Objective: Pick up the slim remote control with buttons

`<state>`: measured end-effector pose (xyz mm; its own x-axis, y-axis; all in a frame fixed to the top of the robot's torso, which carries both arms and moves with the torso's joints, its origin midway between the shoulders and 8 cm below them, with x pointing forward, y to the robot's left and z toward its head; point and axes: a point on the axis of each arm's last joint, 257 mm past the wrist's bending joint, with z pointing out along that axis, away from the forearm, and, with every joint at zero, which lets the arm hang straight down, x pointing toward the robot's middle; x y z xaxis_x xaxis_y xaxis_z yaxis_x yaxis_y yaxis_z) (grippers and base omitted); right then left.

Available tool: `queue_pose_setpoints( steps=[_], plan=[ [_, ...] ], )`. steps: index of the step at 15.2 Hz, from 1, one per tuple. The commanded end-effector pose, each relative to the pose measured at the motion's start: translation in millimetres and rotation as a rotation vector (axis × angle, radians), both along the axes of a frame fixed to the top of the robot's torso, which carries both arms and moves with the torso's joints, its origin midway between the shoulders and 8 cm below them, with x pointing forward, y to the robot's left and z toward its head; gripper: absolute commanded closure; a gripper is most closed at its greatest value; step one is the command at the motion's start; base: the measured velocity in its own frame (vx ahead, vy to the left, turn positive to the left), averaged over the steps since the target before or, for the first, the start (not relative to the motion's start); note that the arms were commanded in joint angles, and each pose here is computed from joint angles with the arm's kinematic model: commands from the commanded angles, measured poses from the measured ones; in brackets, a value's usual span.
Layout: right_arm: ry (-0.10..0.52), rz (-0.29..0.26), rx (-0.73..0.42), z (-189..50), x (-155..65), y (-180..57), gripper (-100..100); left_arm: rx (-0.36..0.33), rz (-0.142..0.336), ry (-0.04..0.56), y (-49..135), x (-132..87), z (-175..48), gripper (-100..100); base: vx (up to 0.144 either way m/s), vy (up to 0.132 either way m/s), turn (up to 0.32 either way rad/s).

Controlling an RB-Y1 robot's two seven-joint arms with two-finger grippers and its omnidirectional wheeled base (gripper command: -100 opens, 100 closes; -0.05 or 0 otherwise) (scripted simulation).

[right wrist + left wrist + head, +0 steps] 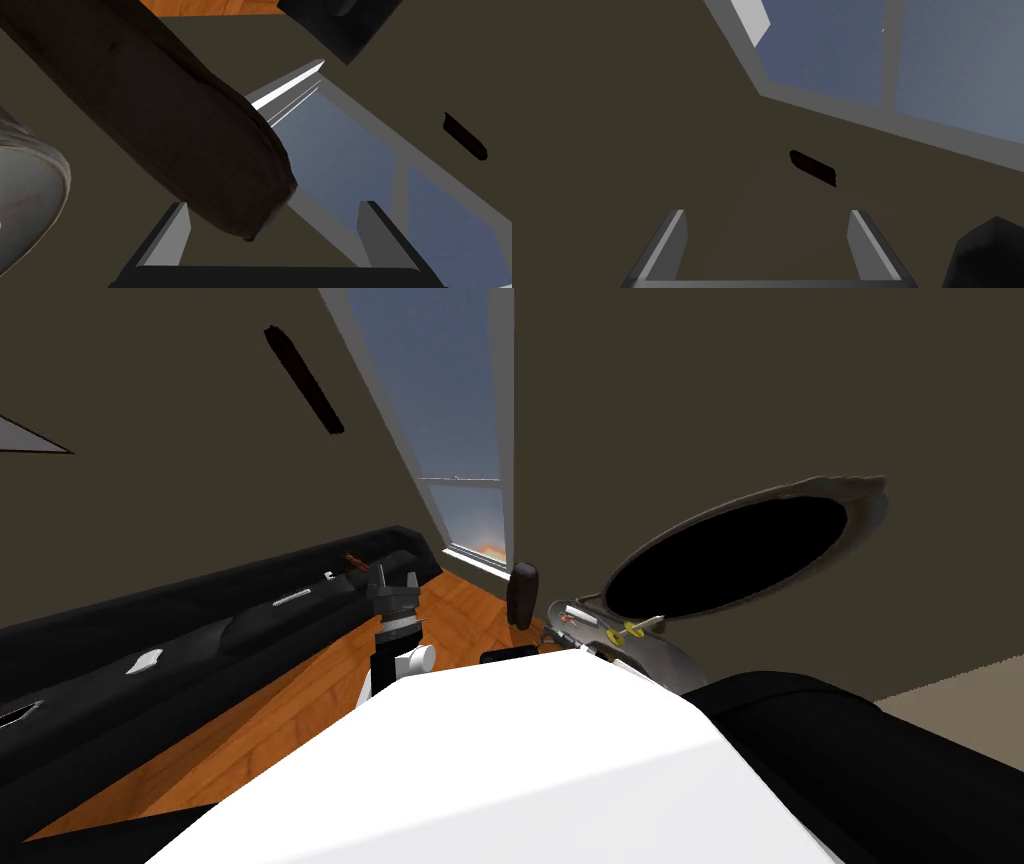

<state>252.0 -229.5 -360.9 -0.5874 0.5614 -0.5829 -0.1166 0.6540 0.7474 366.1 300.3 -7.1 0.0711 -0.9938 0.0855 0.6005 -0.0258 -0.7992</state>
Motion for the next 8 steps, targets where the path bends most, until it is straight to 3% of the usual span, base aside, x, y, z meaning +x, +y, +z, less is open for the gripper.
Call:
queue_pose_setpoints(
  steps=[1, 2, 4, 5, 7, 8],
  plan=[
    [0.096, 0.024, -0.076, -35, -32, -17, -100, 0.000, 0.000, 0.000, 0.0, 0, 0, 0, -0.012, -0.016, 0.449],
    [0.090, 0.032, -0.077, -32, -31, -16, -100, 0.000, 0.000, 0.000, 0.0, 0, 0, 0, -0.009, -0.021, 0.368],
    [0.106, 0.024, -0.089, -39, -34, -22, -100, 0.000, 0.000, 0.000, 0.1, 0, 0, 0, -0.004, -0.016, 0.030],
    [0.167, 0.047, -0.141, -60, -57, -34, -100, 0.000, 0.000, 0.000, 0.1, 0, 0, 0, -0.004, -0.001, 0.303],
    [0.175, 0.043, -0.147, -63, -59, -38, -100, 0.000, 0.000, 0.000, 0.0, 0, 0, 0, -0.002, -0.013, 0.252],
    [0.229, 0.068, -0.195, -79, -81, -49, -100, 0.000, 0.000, 0.000, 0.1, 0, 0, 0, -0.001, -0.013, 0.297]
  ],
)
